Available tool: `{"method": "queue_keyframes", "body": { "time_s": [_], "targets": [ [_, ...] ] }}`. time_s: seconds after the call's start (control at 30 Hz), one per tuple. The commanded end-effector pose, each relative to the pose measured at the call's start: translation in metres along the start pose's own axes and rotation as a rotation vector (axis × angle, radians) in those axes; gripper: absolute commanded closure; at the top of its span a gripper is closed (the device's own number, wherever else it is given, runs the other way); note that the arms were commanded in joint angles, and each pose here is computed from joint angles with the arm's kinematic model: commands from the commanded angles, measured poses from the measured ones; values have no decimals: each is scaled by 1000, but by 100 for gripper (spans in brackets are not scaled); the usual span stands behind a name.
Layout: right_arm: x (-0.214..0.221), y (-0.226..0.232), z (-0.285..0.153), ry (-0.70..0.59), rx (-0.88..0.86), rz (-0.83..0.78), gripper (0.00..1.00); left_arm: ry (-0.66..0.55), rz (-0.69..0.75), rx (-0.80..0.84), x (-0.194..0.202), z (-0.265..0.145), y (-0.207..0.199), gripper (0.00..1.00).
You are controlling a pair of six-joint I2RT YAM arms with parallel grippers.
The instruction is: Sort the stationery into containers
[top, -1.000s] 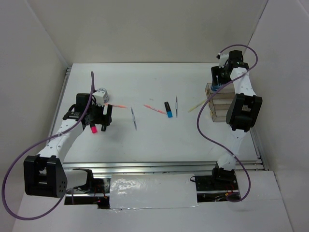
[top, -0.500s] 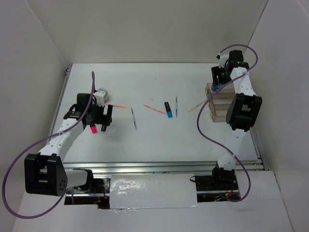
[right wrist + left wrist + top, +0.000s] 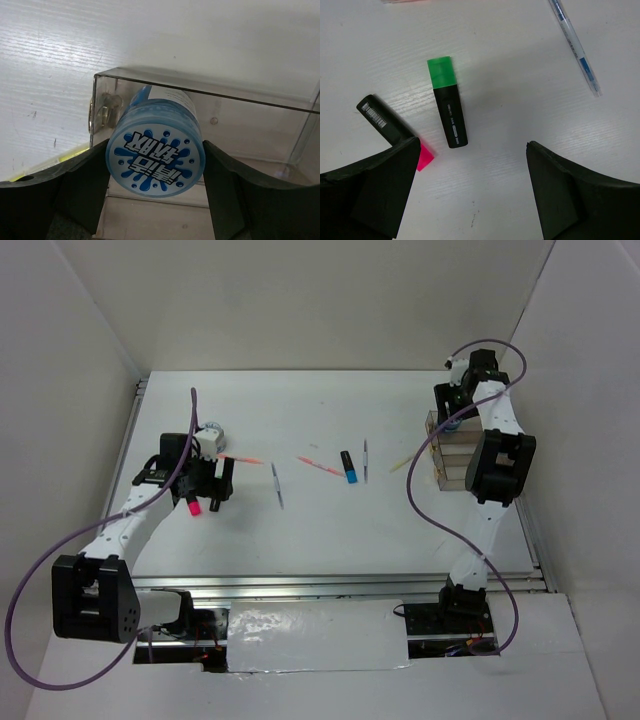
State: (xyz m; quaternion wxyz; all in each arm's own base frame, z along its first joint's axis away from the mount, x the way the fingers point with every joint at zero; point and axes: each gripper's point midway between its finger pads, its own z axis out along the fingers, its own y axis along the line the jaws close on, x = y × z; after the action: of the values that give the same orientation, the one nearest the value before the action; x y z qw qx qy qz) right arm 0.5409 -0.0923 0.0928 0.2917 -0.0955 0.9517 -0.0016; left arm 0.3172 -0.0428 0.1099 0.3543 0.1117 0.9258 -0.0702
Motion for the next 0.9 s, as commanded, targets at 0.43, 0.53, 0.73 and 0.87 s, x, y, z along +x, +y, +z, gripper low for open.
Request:
{"method": "queue_keyframes", "body": {
  "time_s": [0.43,0.53,0.73,0.87],
  "targets": [
    [-60,13,-82,-183,-6,28,5,-276,-69,-139,-94,-36,35,1],
    [-63,27,-111,-224,-39,43,5,-252,-98,-245,-104,-31,73,1],
    [-28,63,-137,-198,-130,80,3,-239,-46,-278,-147,2,109,1],
    [-8,78,-145,-174,-171,90,0,-169,-49,-243,-151,48,120,1]
  ]
}}
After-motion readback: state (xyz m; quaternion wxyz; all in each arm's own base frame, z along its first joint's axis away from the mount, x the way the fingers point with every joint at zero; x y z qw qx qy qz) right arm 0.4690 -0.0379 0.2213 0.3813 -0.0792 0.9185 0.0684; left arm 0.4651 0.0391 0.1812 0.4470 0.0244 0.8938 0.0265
